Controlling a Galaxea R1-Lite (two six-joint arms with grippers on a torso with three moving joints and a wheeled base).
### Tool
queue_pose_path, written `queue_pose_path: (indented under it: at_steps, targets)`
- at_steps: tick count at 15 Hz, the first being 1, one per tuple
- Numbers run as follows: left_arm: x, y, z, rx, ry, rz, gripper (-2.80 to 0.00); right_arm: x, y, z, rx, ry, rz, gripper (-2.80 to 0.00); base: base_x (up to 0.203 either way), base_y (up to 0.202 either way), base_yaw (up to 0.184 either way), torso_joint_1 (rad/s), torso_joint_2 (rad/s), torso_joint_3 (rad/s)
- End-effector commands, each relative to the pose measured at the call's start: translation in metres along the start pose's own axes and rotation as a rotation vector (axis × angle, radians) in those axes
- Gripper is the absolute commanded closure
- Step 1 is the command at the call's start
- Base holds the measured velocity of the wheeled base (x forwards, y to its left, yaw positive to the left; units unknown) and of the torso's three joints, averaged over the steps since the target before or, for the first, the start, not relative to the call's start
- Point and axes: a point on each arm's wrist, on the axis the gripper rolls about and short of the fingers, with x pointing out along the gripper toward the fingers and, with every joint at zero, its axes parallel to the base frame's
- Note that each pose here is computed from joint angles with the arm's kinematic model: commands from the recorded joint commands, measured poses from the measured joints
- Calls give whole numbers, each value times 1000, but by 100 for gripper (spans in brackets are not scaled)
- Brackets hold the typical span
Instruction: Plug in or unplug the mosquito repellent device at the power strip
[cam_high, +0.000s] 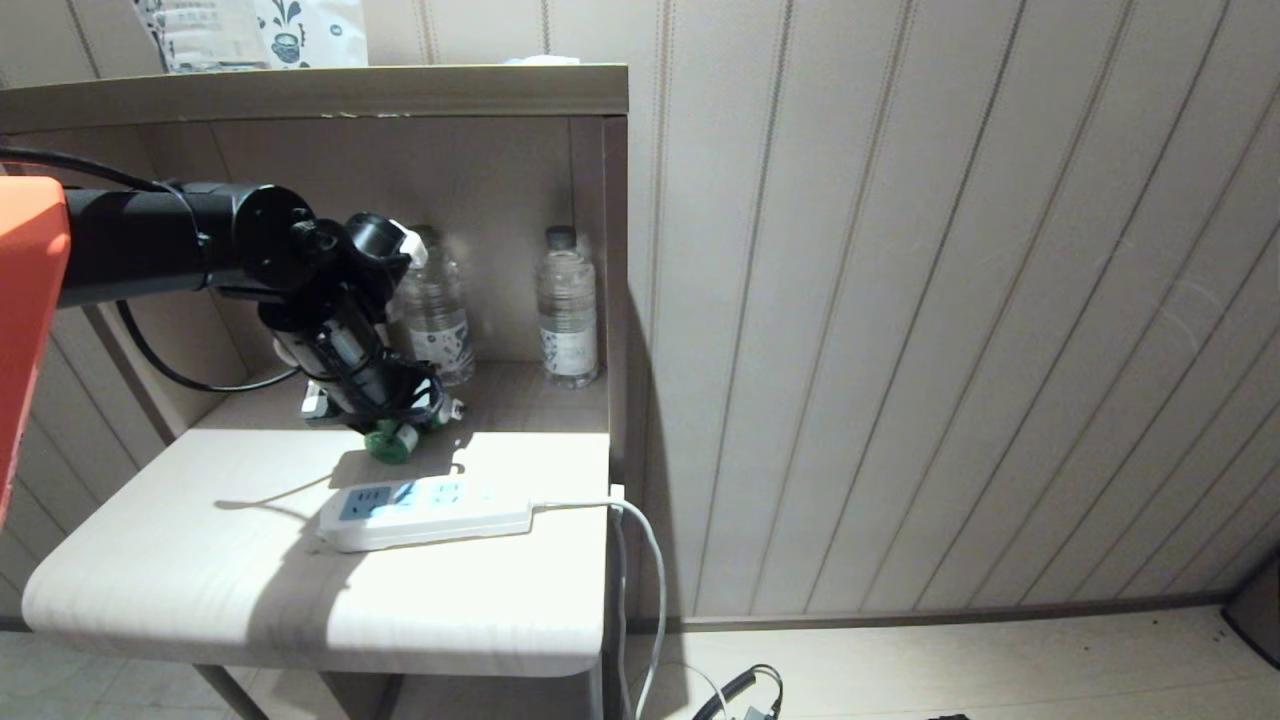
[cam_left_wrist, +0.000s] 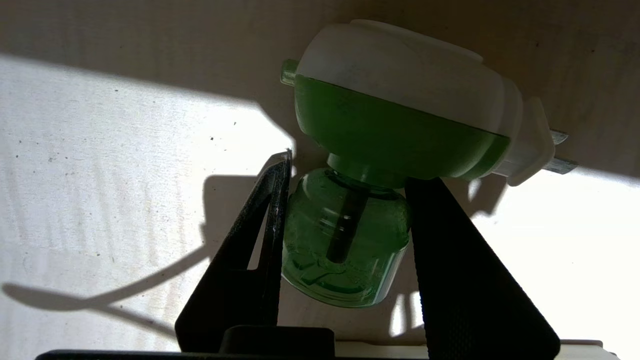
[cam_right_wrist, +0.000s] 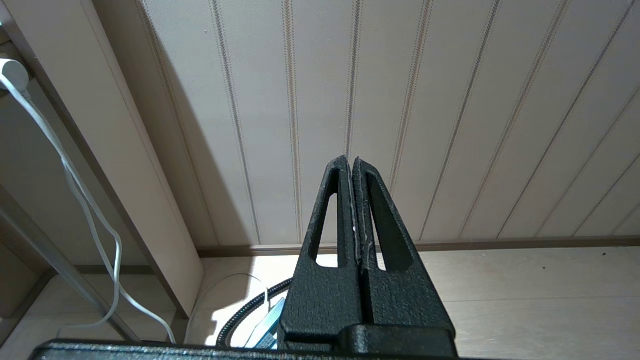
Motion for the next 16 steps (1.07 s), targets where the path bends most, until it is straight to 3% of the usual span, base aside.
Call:
queue_pose_path:
  at_steps: [1, 5, 7, 12, 14, 16]
  targets:
    - [-17, 6, -1, -12, -31, -7, 0, 0, 0, 0, 0, -2, 0, 0, 0, 0, 0, 0, 0, 0]
    - [-53, 24, 5, -10, -150, -26, 0, 0, 0, 0, 0, 0, 0, 0, 0, 0, 0, 0, 0, 0]
    - [-67, 29, 1, -14, -168, -29, 0, 0, 0, 0, 0, -1, 0, 0, 0, 0, 0, 0, 0, 0]
    - [-80, 50, -47, 14, -167, -26, 0, 0, 0, 0, 0, -2, 0, 0, 0, 0, 0, 0, 0, 0]
    - [-72, 64, -70, 19, -256, -37, 0, 0, 0, 0, 0, 0, 0, 0, 0, 0, 0, 0, 0, 0]
    - [-66, 81, -85, -5, -468, -66, 0, 0, 0, 0, 0, -1, 0, 0, 0, 0, 0, 0, 0, 0]
